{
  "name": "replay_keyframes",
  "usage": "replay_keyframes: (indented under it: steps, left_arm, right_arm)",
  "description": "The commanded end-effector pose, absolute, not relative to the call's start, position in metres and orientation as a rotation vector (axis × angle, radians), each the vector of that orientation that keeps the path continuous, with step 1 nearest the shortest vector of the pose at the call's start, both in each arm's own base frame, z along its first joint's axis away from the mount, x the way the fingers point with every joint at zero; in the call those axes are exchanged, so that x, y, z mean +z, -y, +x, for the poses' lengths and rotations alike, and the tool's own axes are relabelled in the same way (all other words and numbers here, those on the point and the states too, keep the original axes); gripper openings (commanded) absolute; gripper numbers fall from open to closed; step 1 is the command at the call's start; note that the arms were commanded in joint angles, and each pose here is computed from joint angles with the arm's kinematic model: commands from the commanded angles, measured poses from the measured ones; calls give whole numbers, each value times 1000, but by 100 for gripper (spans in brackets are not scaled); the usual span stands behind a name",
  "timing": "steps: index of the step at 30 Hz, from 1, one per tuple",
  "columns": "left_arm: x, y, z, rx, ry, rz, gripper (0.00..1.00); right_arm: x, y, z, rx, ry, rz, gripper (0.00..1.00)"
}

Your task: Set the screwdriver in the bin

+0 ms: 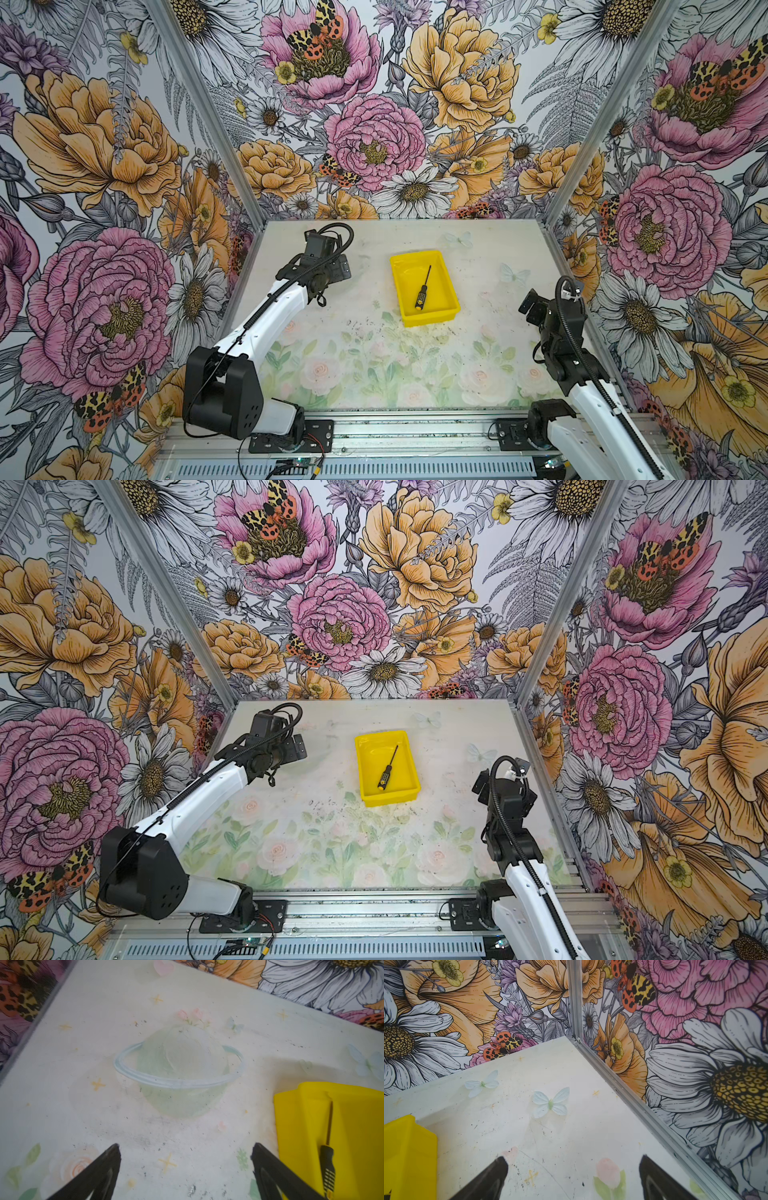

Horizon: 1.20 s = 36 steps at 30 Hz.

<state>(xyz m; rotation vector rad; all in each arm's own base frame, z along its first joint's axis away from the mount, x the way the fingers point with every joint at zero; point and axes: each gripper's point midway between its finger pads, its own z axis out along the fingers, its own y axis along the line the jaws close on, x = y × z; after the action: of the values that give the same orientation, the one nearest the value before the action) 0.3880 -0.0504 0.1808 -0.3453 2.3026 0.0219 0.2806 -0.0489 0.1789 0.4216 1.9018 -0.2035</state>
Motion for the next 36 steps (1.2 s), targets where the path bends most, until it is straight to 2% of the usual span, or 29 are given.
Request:
replay_keyframes:
  steps: [1, 6, 15, 36]
  left_arm:
    - [199, 29, 401, 150, -2110, -298, 99]
    - [191, 6, 398, 175, -1943, -276, 99]
    - [180, -9, 398, 216, -1803, -187, 99]
    - [153, -15, 396, 112, -1743, -119, 99]
  right_arm:
    - [201, 38, 300, -195, -1791, 269, 100]
    - [176, 37, 324, -217, -1827, 219, 99]
    - [154, 34, 356, -183, -1824, 190, 100]
    - [133, 42, 390, -144, -1820, 200, 100]
